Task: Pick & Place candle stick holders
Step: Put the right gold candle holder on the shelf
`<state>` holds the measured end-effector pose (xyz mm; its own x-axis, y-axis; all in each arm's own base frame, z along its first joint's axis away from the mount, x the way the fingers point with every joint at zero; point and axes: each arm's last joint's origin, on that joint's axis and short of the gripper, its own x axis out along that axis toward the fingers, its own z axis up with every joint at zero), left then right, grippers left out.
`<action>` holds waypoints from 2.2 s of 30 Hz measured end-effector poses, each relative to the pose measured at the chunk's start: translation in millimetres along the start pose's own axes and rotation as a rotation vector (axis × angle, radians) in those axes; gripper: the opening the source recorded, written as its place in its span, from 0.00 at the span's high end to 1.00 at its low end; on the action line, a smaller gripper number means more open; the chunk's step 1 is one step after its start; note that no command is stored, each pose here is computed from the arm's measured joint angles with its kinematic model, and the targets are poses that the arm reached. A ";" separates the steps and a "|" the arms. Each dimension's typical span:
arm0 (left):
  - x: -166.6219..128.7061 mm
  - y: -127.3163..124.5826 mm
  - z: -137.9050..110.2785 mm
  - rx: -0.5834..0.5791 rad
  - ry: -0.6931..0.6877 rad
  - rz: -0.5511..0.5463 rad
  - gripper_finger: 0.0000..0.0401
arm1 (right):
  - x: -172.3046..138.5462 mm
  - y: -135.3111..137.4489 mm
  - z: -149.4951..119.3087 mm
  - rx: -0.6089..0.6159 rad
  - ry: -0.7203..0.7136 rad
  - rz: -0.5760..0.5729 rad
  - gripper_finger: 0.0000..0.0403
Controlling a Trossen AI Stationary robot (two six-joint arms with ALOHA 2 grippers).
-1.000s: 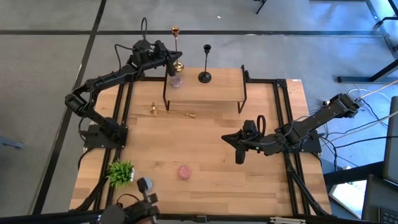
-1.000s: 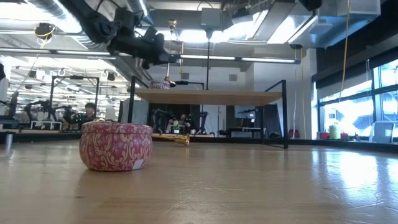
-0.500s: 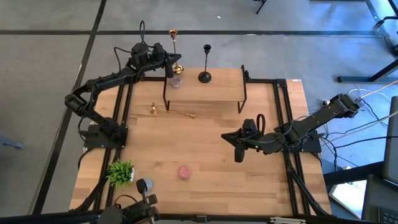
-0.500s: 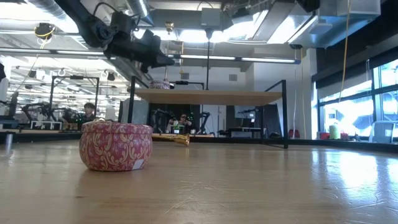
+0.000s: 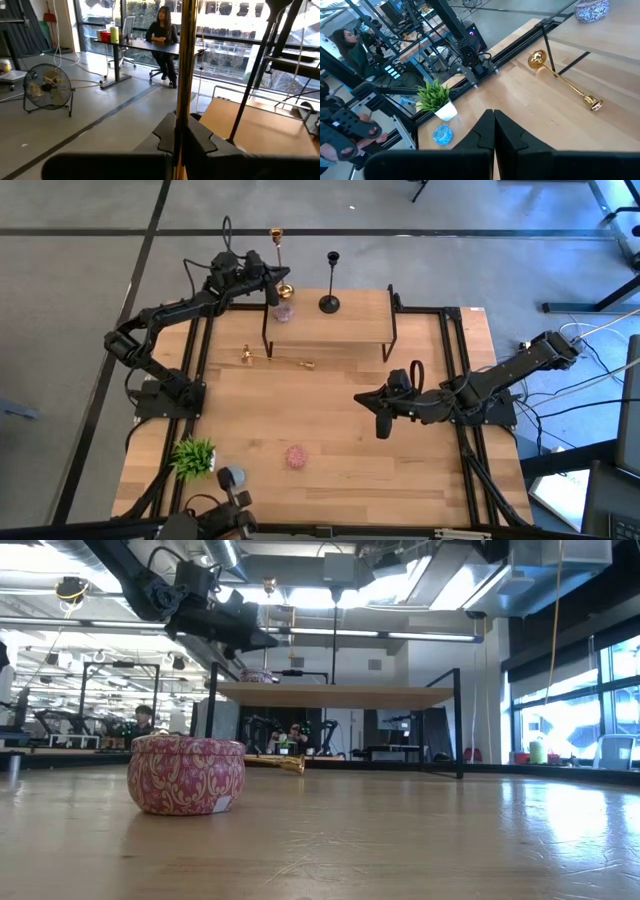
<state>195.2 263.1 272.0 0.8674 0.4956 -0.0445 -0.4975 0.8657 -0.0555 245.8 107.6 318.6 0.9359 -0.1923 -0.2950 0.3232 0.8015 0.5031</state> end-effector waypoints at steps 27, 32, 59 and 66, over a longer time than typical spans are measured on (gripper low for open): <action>7.6 6.8 -13.7 -0.003 0.025 0.021 0.98 | -0.1 0.1 -0.2 0.000 0.004 0.003 1.00; 7.6 6.8 -11.2 -0.008 0.001 0.021 0.98 | 0.0 0.1 -0.1 0.000 0.003 0.003 1.00; 7.0 6.9 -18.4 -0.044 0.076 0.029 0.95 | 0.8 -0.9 0.9 0.002 -0.002 -0.004 1.00; 5.5 6.4 -16.2 -0.086 0.073 0.042 0.92 | 0.9 -1.0 0.9 0.002 -0.004 -0.006 1.00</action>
<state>196.6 270.2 255.2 0.8444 0.5218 -0.1213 -0.5349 0.8337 -0.1372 246.4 106.0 318.6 0.9346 -0.1990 -0.2950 0.3289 0.7994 0.5027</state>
